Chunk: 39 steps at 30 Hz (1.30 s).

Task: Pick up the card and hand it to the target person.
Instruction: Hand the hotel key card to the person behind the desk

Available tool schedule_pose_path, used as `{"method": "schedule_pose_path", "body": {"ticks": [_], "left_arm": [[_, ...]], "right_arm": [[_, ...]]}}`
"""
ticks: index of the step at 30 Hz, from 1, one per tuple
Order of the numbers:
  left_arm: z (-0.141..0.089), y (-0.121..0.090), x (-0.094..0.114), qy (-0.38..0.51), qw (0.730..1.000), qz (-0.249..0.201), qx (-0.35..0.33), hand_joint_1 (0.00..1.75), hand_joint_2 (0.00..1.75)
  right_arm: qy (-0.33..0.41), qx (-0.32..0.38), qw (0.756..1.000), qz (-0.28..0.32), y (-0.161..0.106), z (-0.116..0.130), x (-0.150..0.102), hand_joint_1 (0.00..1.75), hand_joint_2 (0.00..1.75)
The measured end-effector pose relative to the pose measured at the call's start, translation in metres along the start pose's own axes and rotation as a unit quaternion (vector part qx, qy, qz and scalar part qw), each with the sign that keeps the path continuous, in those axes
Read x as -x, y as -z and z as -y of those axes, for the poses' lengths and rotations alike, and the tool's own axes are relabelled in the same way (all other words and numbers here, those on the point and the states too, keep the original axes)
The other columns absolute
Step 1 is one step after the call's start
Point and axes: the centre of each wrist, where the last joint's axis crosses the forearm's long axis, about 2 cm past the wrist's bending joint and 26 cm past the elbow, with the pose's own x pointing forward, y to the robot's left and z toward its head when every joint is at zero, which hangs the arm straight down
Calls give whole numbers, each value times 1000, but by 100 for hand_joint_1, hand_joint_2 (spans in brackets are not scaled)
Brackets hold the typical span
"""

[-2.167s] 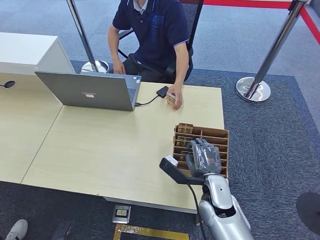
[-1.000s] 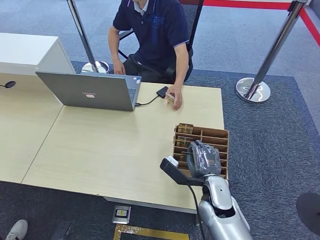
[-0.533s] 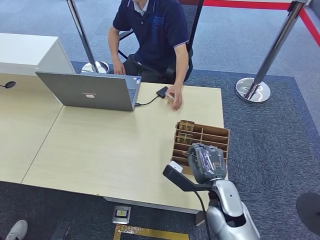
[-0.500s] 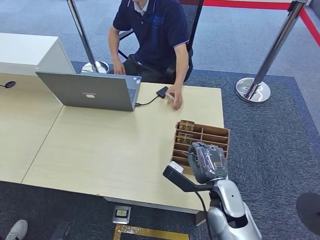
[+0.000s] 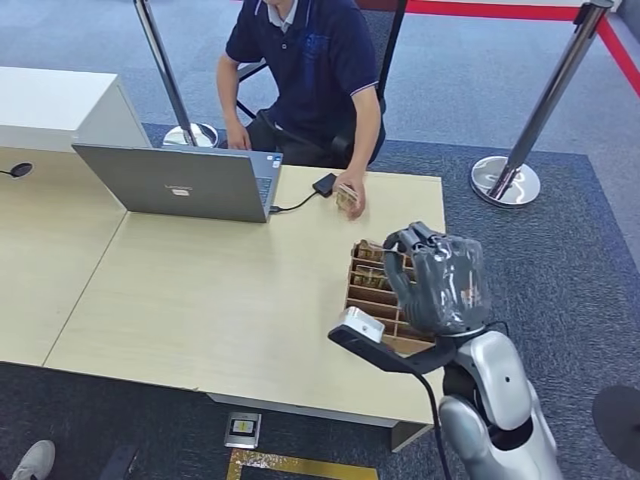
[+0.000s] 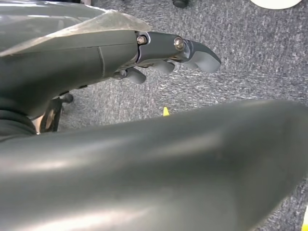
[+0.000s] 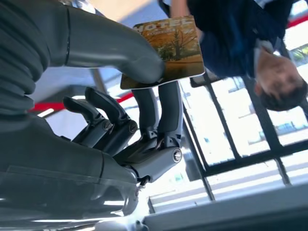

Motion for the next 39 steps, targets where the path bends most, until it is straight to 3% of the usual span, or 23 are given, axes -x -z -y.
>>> {"method": "schedule_pose_path", "body": {"ticks": [5,13,24,33,35,37,39], "left_arm": [[1,1,-3,6,1000,3,3,0,0],[4,3,-18,37,999,-2,21,0,0],[6,5,-28,49,999,-7,23,0,0],[7,4,-26,37,999,-15,20,0,0],[7,4,-25,34,999,-16,18,0,0],[8,4,-24,32,999,-17,16,0,0],[9,4,-22,30,999,-18,15,0,0]], "right_arm": [[-7,47,999,26,45,16,9,175,175],[-41,66,997,-3,102,2,36,175,175],[-84,-28,993,-78,112,-26,53,175,175],[-86,-106,986,-92,113,-39,44,175,175],[-84,-105,987,-90,115,-39,39,110,175],[-80,-95,988,-89,118,-38,36,23,175],[-73,-73,991,-88,121,-36,33,0,175]]}}
